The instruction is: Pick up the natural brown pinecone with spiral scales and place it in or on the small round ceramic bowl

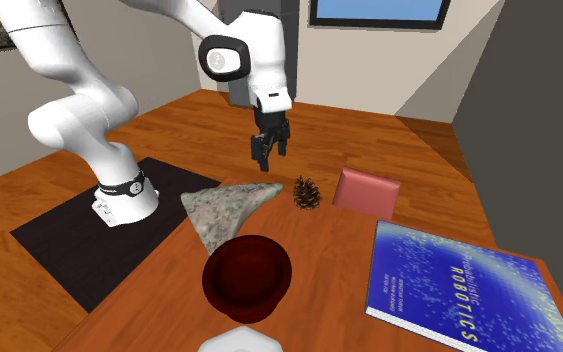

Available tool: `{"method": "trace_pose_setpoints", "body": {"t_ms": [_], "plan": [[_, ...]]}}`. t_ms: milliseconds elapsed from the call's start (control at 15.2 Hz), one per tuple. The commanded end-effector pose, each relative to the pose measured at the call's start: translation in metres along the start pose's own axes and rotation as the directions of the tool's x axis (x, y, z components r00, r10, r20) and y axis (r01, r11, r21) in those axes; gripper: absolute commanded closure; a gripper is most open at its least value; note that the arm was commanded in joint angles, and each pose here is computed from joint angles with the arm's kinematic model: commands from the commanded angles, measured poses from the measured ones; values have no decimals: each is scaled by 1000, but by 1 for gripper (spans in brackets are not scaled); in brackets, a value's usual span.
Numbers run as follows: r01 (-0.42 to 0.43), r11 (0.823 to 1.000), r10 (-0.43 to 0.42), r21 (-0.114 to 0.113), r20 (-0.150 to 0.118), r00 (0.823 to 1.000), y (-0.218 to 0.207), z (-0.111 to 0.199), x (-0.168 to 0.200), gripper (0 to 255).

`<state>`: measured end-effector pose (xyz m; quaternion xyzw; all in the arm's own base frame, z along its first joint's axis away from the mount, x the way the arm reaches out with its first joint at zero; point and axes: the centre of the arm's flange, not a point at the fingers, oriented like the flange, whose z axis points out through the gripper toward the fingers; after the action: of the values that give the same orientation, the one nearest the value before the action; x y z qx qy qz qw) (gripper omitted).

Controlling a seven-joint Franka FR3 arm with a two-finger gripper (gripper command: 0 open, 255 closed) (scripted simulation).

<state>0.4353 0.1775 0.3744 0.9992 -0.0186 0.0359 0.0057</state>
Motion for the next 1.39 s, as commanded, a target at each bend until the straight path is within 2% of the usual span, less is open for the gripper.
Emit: {"method": "trace_pose_setpoints", "body": {"t_ms": [0, 528, 1056, 1320], "plan": [[0, 1000, 0, 4, -11, 1000, -20, 16, 8, 0], [3, 1000, -2, 12, -50, 999, -96, 73, 46, 0], [3, 1000, -2, 12, -50, 999, -97, 113, 48, 0], [3, 1000, -2, 12, -50, 999, -97, 113, 48, 0]]}}
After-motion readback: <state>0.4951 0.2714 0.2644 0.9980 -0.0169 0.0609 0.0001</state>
